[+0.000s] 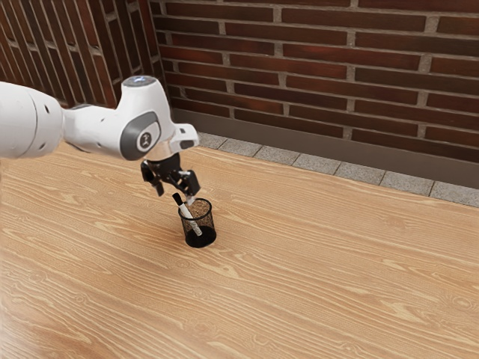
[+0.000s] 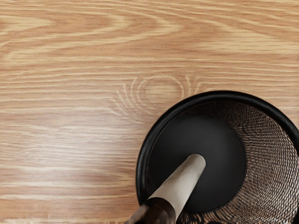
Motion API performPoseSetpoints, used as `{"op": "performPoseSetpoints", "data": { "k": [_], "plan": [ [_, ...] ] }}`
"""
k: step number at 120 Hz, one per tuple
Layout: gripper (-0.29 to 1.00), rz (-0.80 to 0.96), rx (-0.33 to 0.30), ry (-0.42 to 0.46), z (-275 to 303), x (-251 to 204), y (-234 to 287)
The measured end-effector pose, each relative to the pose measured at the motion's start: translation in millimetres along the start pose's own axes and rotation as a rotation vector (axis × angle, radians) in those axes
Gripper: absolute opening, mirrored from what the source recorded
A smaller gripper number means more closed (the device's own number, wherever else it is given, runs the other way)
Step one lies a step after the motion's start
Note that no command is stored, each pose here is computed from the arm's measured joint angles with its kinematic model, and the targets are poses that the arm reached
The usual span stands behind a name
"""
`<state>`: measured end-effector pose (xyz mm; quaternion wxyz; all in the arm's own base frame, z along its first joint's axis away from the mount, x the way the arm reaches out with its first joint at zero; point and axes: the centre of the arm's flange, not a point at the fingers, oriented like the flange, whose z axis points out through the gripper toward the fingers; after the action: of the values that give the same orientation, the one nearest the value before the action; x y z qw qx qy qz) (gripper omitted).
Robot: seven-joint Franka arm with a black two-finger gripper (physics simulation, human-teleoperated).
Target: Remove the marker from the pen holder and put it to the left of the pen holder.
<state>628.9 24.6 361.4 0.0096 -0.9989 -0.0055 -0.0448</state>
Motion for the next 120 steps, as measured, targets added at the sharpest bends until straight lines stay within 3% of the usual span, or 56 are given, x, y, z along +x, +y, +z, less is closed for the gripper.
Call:
{"op": "performPoseSetpoints", "data": {
  "k": [21,42,58,101,120],
  "plan": [
    [0.69,-0.006,-0.006,-0.007,6.9,-2.9,-0.4],
    [0.26,-0.007,-0.009,0.004,3.4,-2.0,0.2],
    [0.07,-0.005,-0.008,0.008,2.2,-1.5,0.5],
    [-0.05,0.028,0.002,0.028,-8.7,-0.6,26.8],
    [-0.07,0.029,0.000,0.089,-53.3,-8.4,31.7]
  ]
}}
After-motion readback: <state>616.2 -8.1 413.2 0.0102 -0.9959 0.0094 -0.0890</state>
